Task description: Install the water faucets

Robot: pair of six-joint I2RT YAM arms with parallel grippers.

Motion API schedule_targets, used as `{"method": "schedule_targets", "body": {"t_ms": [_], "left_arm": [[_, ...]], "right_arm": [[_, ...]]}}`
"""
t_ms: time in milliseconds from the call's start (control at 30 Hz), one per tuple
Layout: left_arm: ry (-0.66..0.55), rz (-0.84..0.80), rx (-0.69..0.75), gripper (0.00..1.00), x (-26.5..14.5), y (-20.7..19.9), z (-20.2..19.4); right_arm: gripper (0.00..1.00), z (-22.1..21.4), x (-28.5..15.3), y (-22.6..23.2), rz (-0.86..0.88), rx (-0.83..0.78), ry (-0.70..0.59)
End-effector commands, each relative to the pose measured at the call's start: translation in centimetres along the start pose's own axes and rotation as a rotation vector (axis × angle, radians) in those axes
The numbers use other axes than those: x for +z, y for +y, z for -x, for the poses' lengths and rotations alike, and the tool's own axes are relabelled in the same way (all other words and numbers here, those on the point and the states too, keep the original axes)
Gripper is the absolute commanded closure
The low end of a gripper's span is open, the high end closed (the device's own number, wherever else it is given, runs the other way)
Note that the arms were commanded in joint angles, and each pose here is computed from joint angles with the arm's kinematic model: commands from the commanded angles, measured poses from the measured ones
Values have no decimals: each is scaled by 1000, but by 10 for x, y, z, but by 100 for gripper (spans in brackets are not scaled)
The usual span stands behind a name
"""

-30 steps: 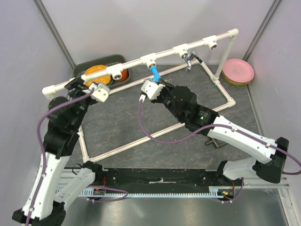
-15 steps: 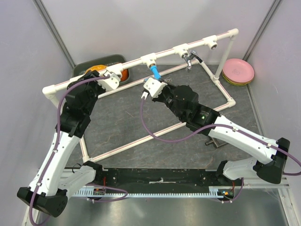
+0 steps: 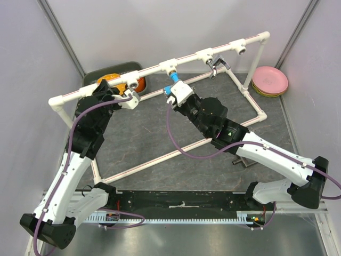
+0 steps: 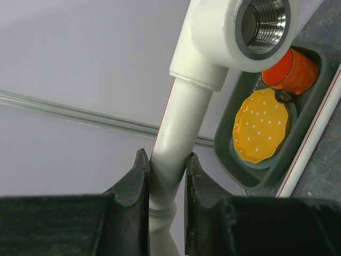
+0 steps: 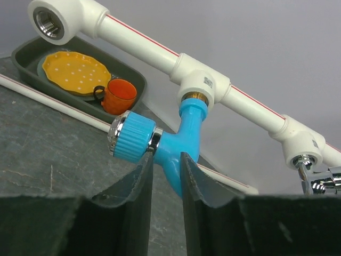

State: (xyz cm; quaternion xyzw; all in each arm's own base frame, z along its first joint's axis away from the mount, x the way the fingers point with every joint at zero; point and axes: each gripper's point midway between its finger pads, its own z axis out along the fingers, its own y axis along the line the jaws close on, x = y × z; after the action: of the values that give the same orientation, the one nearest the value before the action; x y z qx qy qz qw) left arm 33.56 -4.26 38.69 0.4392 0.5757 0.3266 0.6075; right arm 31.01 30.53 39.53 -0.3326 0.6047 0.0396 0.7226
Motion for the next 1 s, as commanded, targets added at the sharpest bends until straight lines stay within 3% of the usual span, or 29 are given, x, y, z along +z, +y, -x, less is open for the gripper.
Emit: {"method": "schedule_targets", "body": {"t_ms": [0,100,167,367,500,733,933,967], "left_arm": [[14,-13,-194,98,6,-21,-7],[8,-18,-204,98,6,-23,-7],[4,-17,-210,98,4,-22,-7],[-11,-16,-225,98,2,-25,-7],[-20,-14,-235,98,0,-24,-7],[-41,-15,-250,98,-2,-23,-5],[-50,-8,-261,98,-6,-21,-5],[-55,-7,-261,98,-6,-21,-4]], "right_arm": [[48,0,-17,-17,12,-77,57],[25,13,-33,-32,39,-206,47],[16,16,-41,-43,42,-330,73],[5,8,-52,-48,-2,-682,198],[5,6,-48,-46,-61,-906,270],[9,-3,-25,-32,-139,-1044,313],[24,-18,-8,-30,-228,-1104,331],[31,-19,-6,-31,-233,-1135,334]]}}
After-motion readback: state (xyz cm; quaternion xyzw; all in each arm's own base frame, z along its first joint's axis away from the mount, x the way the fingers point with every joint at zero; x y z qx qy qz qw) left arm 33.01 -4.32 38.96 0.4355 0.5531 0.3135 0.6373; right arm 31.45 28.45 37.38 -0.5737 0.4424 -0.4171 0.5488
